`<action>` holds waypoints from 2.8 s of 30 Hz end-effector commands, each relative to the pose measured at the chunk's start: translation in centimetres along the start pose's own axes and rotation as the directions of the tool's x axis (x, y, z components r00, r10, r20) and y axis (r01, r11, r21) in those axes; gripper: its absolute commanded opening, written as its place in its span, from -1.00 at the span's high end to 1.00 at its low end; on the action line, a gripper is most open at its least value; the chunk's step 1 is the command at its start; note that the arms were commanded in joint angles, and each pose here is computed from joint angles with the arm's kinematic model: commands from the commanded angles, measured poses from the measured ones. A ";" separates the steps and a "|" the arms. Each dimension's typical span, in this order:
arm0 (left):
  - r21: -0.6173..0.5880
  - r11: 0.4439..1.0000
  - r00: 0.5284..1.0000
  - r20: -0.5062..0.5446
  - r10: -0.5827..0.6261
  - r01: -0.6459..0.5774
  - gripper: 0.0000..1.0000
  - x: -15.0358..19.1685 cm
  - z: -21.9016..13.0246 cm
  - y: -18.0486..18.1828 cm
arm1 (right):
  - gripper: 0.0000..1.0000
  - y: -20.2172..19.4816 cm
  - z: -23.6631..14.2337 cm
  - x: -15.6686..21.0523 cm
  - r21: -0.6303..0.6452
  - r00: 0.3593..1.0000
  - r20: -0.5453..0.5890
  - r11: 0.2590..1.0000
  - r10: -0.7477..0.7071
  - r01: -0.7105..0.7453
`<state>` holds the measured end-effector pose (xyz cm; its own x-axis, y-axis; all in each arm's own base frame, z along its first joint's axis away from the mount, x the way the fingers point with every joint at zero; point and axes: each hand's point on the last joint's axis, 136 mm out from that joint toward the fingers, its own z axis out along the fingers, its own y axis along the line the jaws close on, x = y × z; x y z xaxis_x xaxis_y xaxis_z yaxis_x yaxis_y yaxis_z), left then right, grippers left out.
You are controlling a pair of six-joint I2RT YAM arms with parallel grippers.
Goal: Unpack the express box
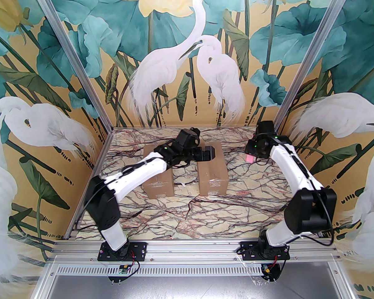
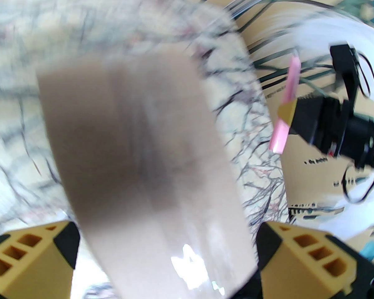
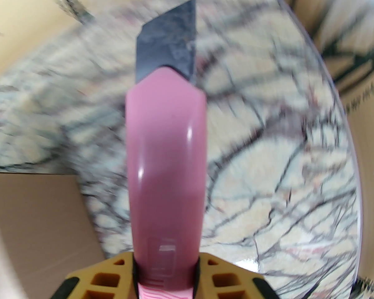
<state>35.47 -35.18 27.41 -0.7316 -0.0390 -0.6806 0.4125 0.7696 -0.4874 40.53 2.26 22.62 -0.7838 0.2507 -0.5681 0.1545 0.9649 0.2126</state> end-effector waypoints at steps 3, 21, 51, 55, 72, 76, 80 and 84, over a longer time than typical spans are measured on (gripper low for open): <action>0.044 0.960 0.952 0.145 0.269 -0.278 -0.99 -4.0 -4.3 -2.7 | 0.38 7.5 -4.7 0.0 -0.231 0.973 0.069 0.945 -0.220 0.230; 0.317 0.921 0.972 0.118 0.201 -0.229 -0.90 -4.4 -6.3 -3.7 | 0.36 21.0 -8.6 6.5 -0.447 0.817 0.275 0.685 -0.506 0.575; 0.349 0.934 0.996 0.071 0.059 -0.080 0.26 -3.2 -4.0 -2.4 | 0.36 24.4 -9.7 8.6 -0.552 0.749 0.332 0.526 -0.573 0.647; 0.357 0.932 0.996 0.083 0.039 -0.066 0.59 -3.7 -4.2 -2.7 | 0.32 24.4 -9.7 8.8 -0.562 0.753 0.330 0.522 -0.570 0.642; 0.245 0.919 0.947 0.008 -0.320 0.308 0.99 -7.7 -8.2 2.4 | -0.49 20.8 -13.4 8.3 -0.222 0.437 0.814 0.491 -0.382 0.842; 0.238 0.890 0.920 -0.044 -0.390 0.389 1.00 -7.7 -8.4 2.2 | -0.38 21.5 -14.5 9.2 0.048 0.120 0.895 0.360 -0.430 0.932; 0.244 0.854 0.887 -0.084 -0.454 0.460 1.00 -7.6 -8.4 1.9 | -0.27 23.3 -15.4 8.5 0.273 -0.104 0.876 0.305 -0.472 0.912; 0.237 0.828 0.861 -0.118 -0.494 0.507 1.00 -6.4 -8.0 2.2 | -0.19 24.9 -16.1 7.4 0.456 -0.276 0.835 0.320 -0.476 0.830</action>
<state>37.28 -27.85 36.95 -0.8572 -0.3398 -0.3870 0.1915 0.4872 -0.8520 28.13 26.90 32.69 0.4871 -0.4042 -0.7742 -0.5712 0.5231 -0.6325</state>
